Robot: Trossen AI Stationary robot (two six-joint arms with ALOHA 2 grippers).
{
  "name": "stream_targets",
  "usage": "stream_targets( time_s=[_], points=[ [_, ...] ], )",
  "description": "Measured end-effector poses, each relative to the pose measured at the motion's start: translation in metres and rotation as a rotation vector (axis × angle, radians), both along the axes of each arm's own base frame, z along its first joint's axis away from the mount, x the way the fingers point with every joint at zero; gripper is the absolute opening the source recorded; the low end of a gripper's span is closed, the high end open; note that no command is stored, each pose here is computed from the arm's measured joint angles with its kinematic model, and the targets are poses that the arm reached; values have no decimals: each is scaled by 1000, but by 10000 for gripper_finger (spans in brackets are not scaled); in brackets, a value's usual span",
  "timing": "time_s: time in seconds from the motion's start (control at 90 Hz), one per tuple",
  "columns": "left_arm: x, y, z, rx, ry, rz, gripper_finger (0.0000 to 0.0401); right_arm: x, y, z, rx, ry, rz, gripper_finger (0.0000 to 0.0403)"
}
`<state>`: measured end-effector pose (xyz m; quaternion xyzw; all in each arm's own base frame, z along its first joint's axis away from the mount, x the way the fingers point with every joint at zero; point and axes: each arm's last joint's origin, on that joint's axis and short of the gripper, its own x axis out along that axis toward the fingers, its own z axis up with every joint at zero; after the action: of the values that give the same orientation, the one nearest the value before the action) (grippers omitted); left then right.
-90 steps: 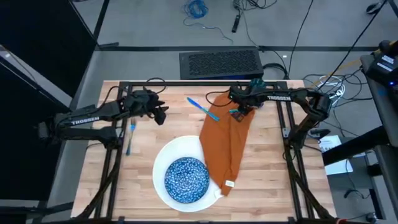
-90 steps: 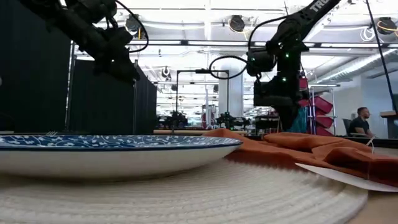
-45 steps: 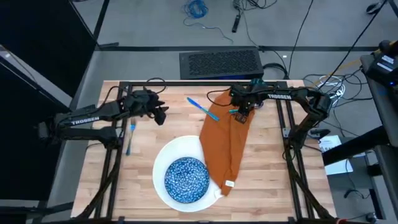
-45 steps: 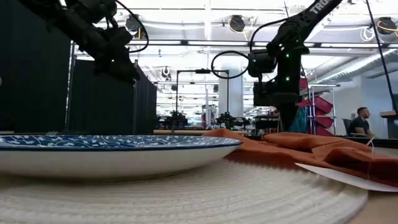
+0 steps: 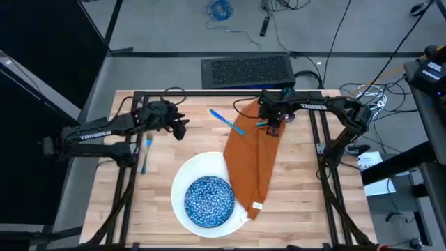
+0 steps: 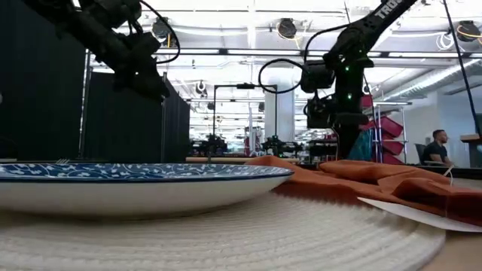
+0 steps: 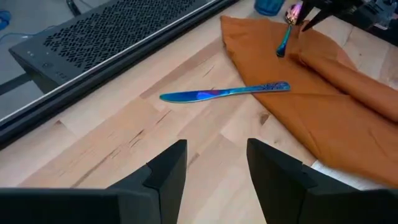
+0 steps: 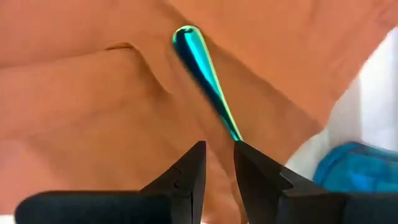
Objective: Set table place
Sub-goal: Fold the orange table napkin
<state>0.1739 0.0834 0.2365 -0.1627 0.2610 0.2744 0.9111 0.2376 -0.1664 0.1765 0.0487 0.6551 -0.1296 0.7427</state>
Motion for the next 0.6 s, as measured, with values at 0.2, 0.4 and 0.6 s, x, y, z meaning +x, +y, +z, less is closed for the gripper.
stream_targets(
  time_s=[0.2,0.4,0.6],
  points=[
    [0,0,0,-6,-4,4,152,2,-4,-14,49,29,14,70],
    [0,0,0,-5,-4,4,152,4,-4,-25,92,50,30,70],
    [0,0,1,-2,-11,5,152,3,-4,-26,100,61,29,51]
  ],
)
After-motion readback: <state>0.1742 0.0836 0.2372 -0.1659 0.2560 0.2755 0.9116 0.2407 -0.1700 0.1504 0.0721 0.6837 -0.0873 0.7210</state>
